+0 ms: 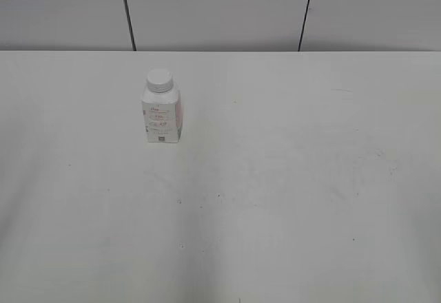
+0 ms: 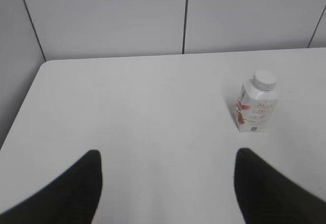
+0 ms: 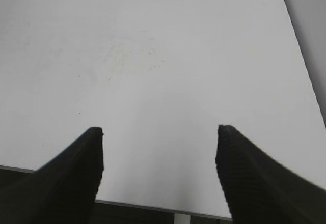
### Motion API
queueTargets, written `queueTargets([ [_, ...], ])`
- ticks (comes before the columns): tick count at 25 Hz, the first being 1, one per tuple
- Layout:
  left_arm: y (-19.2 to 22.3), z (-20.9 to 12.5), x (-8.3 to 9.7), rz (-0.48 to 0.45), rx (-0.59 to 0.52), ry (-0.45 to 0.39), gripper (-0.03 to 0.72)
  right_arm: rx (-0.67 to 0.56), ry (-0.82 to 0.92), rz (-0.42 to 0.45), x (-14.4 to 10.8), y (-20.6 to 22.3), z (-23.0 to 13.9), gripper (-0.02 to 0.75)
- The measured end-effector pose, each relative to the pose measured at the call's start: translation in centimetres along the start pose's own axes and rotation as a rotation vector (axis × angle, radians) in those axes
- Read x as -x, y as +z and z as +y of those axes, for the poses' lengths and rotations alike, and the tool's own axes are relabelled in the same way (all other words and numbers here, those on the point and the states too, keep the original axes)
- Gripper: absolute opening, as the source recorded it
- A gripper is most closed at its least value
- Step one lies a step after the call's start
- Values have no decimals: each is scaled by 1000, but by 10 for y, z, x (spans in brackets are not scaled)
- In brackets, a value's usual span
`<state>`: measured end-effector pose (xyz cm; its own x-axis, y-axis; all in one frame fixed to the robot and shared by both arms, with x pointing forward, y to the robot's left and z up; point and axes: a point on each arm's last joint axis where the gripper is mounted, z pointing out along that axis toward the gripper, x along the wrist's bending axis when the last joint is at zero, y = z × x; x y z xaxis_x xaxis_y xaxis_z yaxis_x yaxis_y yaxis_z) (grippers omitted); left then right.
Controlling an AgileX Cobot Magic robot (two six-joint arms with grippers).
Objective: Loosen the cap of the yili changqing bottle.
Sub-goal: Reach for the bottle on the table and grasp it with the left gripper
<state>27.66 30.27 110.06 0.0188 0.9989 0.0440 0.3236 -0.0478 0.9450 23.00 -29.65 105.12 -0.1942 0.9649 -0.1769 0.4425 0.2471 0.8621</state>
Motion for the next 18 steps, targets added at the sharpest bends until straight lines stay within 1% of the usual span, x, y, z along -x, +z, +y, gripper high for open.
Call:
queueTargets([
  [3, 31, 14, 2, -21, -17, 22, 496, 0, 0, 0, 0, 0, 0, 546],
  [6, 62, 26, 3, -24, -1, 31, 496, 0, 0, 0, 0, 0, 0, 546],
  [9, 92, 33, 5, -36, 21, 0, 496, 0, 0, 0, 0, 0, 0, 546],
  [12, 121, 34, 6, -38, 11, -22, 496, 0, 0, 0, 0, 0, 0, 546],
  [14, 146, 29, 6, -37, -26, -29, 496, 0, 0, 0, 0, 0, 0, 546],
  [18, 176, 23, 7, -31, -37, -37, 496, 0, 0, 0, 0, 0, 0, 546],
])
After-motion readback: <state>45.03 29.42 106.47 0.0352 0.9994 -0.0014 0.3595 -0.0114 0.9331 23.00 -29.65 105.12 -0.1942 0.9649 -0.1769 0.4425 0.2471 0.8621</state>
